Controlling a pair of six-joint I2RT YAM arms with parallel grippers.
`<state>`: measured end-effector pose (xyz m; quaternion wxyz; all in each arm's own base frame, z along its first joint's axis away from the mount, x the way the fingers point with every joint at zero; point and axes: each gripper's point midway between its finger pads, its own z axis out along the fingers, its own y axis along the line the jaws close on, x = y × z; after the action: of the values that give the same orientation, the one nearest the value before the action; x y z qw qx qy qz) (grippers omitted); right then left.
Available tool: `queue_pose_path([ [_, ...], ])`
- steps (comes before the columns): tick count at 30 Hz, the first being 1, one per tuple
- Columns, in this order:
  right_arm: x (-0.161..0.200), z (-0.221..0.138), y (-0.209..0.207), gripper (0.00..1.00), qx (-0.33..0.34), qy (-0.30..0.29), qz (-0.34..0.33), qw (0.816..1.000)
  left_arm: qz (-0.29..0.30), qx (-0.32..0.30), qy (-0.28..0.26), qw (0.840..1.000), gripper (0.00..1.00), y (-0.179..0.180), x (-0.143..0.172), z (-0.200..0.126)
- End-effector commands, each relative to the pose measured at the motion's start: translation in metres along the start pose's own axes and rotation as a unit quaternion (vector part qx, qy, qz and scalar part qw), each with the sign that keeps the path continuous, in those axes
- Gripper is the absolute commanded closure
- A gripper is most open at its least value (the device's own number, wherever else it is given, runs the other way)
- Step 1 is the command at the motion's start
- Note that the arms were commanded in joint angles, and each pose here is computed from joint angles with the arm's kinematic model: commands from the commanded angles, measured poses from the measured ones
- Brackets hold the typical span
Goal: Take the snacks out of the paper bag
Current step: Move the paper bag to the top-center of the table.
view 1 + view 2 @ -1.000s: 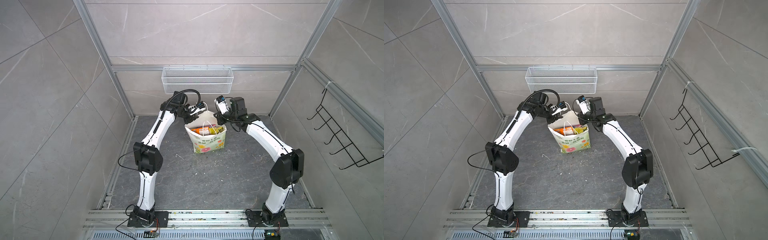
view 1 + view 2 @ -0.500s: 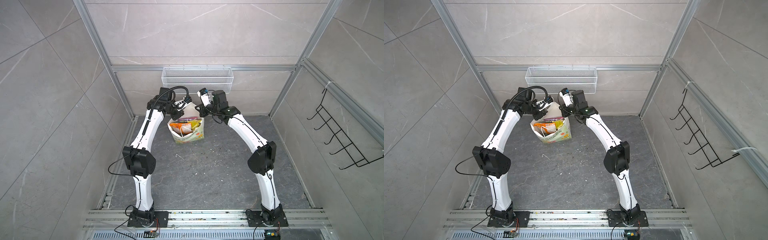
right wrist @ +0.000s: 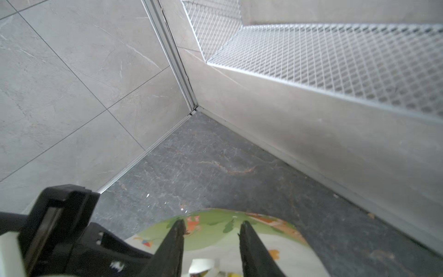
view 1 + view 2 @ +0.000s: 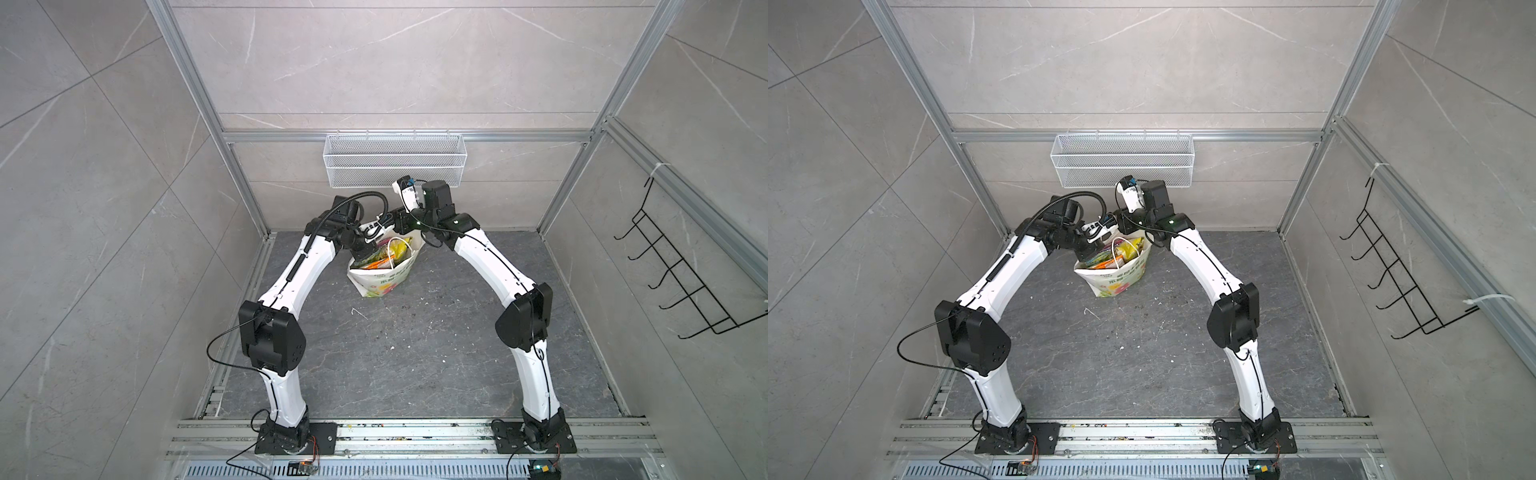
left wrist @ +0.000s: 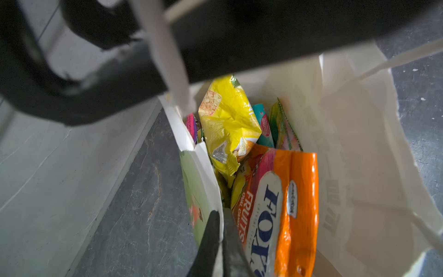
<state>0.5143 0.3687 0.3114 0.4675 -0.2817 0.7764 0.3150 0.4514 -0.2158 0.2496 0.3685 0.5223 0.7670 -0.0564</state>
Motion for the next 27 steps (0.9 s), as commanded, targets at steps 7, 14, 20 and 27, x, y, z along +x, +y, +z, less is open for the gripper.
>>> queue_pose_path([
  [7,-0.017,-0.08,0.045,0.36,-0.03,-0.023,-0.137,0.99,0.014,-0.053,-0.079,0.995,1.0,0.016,-0.05,-0.041],
  [14,0.006,-0.095,0.048,0.43,-0.106,0.045,-0.196,0.974,0.03,-0.068,-0.106,0.992,1.0,0.02,-0.067,-0.05],
  [20,0.03,-0.1,0.051,0.46,-0.126,0.069,-0.262,0.954,0.05,-0.049,-0.125,0.99,1.0,-0.001,-0.081,-0.051],
  [27,0.052,-0.097,0.052,0.53,-0.136,0.072,-0.267,0.951,0.046,-0.05,-0.142,0.987,1.0,-0.015,-0.092,-0.059],
])
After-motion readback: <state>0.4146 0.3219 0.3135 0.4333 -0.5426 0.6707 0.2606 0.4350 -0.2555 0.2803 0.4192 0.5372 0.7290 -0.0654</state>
